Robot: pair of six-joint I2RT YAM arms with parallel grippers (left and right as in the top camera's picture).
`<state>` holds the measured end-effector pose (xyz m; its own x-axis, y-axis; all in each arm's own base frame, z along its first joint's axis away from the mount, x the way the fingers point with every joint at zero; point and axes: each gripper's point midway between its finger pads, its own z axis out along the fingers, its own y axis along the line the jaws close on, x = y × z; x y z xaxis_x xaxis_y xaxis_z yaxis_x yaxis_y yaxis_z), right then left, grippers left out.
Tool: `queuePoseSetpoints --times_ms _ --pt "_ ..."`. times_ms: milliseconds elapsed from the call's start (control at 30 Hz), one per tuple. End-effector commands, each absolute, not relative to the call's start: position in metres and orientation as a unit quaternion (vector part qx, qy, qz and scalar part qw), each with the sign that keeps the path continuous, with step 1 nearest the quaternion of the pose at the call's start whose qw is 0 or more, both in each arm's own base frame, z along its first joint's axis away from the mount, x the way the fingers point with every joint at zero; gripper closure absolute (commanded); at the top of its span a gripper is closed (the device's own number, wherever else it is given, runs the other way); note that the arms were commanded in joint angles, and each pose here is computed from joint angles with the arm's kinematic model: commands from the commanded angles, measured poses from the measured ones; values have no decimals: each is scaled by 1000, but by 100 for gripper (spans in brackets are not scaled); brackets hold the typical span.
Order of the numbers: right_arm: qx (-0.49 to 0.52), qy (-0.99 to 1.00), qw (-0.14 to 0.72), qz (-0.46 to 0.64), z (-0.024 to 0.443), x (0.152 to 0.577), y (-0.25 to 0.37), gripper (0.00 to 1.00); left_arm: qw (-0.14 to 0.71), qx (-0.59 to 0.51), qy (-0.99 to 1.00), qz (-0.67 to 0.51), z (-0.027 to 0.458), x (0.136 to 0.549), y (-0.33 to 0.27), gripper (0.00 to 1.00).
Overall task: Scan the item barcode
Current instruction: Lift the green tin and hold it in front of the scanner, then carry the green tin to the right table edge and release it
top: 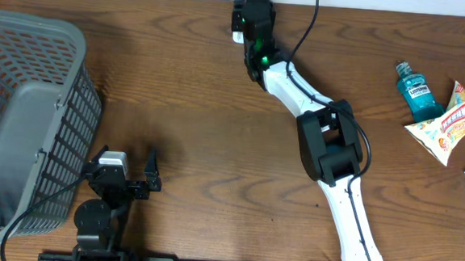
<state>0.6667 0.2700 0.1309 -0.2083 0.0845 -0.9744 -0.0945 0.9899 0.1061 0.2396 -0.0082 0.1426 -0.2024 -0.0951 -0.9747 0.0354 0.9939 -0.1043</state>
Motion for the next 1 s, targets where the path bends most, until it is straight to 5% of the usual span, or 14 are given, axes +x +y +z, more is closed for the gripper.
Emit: queuePoseSetpoints --times_ms 0,533,700,967 --pt "0 758 648 68 156 670 264 70 616 -13 786 -51 130 238 -9 0" --pt "15 802 597 1 198 649 223 75 616 -13 786 -51 130 238 -9 0" --pt "15 870 488 -76 205 610 152 74 616 -13 786 -51 130 238 -9 0" --pt "46 957 213 -191 135 518 1 78 616 -13 786 -51 130 238 -9 0"
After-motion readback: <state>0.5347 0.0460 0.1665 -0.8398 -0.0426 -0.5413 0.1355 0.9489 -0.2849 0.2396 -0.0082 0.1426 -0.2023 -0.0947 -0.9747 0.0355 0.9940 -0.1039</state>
